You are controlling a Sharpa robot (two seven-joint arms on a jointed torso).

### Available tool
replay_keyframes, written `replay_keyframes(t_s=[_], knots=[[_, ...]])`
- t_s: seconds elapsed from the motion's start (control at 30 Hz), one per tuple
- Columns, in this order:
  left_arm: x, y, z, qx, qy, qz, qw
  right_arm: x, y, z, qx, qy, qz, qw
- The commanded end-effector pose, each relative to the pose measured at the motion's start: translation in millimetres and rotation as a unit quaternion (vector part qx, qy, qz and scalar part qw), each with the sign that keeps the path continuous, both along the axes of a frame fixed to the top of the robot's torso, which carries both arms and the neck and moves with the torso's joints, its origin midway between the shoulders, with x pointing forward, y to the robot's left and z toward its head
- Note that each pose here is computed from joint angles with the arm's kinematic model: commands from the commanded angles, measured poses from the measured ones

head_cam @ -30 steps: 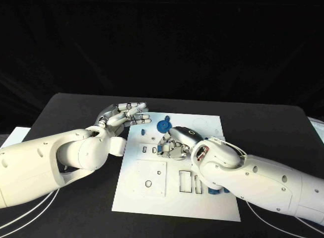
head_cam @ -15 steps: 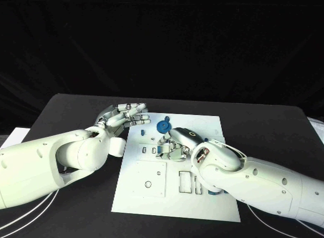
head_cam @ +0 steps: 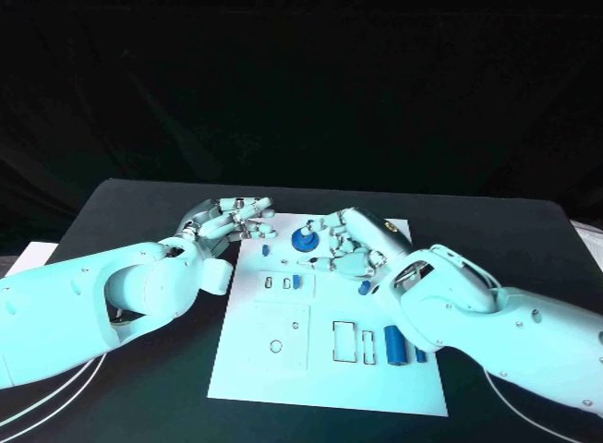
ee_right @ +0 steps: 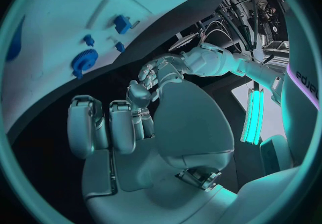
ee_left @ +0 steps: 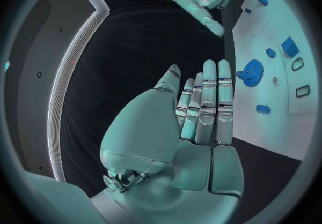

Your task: Assemble the parts on the task board

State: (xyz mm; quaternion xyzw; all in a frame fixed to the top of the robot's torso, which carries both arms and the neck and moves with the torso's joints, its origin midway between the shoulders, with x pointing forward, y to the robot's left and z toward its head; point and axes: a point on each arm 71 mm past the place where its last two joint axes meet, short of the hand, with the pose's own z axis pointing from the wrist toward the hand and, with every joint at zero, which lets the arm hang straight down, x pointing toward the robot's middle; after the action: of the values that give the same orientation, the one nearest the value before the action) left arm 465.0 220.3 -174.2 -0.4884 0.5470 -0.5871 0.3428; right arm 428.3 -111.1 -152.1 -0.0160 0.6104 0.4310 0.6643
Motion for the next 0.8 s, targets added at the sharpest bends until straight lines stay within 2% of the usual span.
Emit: replay_keyframes(t_s=[0.03,0.13,0.23,0.3,0.43,0.5,0.57,0.8], knots=[[-0.8,-5.1,-7.5,0.084,0.024,-0.06,0.994,4.1,-19.9,18.2,0.06,0.024,0.037,0.997],[-1.0,-5.3,-13.5,0.14,0.047,-0.086,0.985,10.1,-41.6,24.8,0.071,0.039,0.02,0.996],[-0.9,-5.6,-18.5,0.221,0.072,-0.116,0.966,16.4,-63.5,26.8,0.079,0.053,-0.005,0.995],[0.9,-5.8,-19.2,0.288,0.088,-0.14,0.943,21.2,-77.7,26.3,0.085,0.062,-0.023,0.994],[5.4,-5.7,-18.0,0.413,0.102,-0.174,0.888,27.7,-98.5,23.4,0.091,0.076,-0.051,0.992],[8.7,-6.1,-15.4,0.462,0.097,-0.177,0.864,29.2,-105.7,21.8,0.092,0.079,-0.06,0.991],[12.9,-7.8,-12.1,0.498,0.091,-0.173,0.845,30.6,-111.4,20.4,0.092,0.081,-0.068,0.99],[25.0,-22.3,-7.4,0.569,0.076,-0.163,0.803,34.1,-121.0,16.0,0.086,0.088,-0.096,0.988]])
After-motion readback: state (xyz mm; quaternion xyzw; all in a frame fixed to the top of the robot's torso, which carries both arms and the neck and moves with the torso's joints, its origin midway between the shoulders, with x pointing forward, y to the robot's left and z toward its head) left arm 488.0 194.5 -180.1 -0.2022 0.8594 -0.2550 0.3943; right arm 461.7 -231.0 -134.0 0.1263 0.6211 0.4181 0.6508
